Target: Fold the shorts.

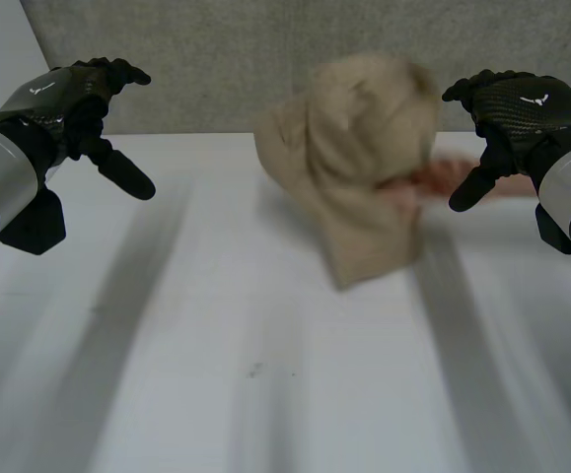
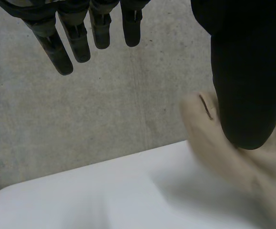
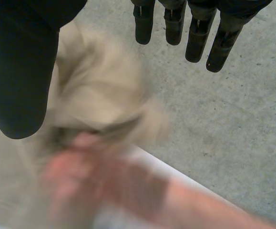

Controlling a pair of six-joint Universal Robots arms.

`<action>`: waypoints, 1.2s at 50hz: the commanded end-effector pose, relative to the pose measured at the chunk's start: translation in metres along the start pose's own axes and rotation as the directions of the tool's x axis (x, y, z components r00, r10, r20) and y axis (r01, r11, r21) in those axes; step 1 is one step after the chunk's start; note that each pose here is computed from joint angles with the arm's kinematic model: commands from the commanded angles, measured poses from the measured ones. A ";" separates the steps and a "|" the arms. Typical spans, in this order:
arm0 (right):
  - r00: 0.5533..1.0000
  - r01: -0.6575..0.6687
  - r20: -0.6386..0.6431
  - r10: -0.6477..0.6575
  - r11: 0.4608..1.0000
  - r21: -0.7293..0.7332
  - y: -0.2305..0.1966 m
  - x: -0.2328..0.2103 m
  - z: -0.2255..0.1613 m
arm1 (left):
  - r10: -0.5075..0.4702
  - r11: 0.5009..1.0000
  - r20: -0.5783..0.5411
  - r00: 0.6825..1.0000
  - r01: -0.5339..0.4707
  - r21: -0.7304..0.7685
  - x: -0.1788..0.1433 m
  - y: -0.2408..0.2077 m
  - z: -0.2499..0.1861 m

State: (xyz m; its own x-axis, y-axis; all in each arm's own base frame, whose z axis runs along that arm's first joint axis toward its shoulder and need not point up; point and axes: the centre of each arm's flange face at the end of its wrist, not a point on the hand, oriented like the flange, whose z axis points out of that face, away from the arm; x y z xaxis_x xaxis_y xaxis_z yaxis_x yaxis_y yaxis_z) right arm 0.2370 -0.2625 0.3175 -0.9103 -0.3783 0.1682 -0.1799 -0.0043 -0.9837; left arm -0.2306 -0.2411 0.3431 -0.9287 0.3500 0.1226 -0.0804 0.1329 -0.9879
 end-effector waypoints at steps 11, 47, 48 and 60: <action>1.000 0.001 0.003 -0.001 1.000 0.014 -0.002 -0.001 0.000 | 0.009 1.000 -0.007 1.000 -0.009 0.026 0.000 0.004 0.006; 0.960 0.218 0.228 -0.159 0.940 -0.261 0.136 -0.027 0.059 | 0.261 0.958 -0.221 0.940 -0.280 -0.059 0.091 0.163 0.111; 0.964 0.202 0.224 -0.143 0.942 -0.267 0.140 -0.027 0.060 | 0.283 0.950 -0.235 0.930 -0.305 -0.062 0.095 0.174 0.115; 0.984 0.080 0.177 -0.036 0.965 -0.248 0.162 -0.032 0.075 | 0.301 0.947 -0.259 0.918 -0.320 -0.037 0.110 0.209 0.131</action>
State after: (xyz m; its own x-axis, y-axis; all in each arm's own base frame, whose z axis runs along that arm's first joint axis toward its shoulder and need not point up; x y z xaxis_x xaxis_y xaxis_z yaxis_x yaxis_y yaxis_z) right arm 0.2633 -0.3170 0.1470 -0.8116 -0.5494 0.1987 -0.3691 0.2185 -0.9033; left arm -0.3941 -0.2944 0.1409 -0.7782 0.6050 -0.1686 0.2523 0.0554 -0.9660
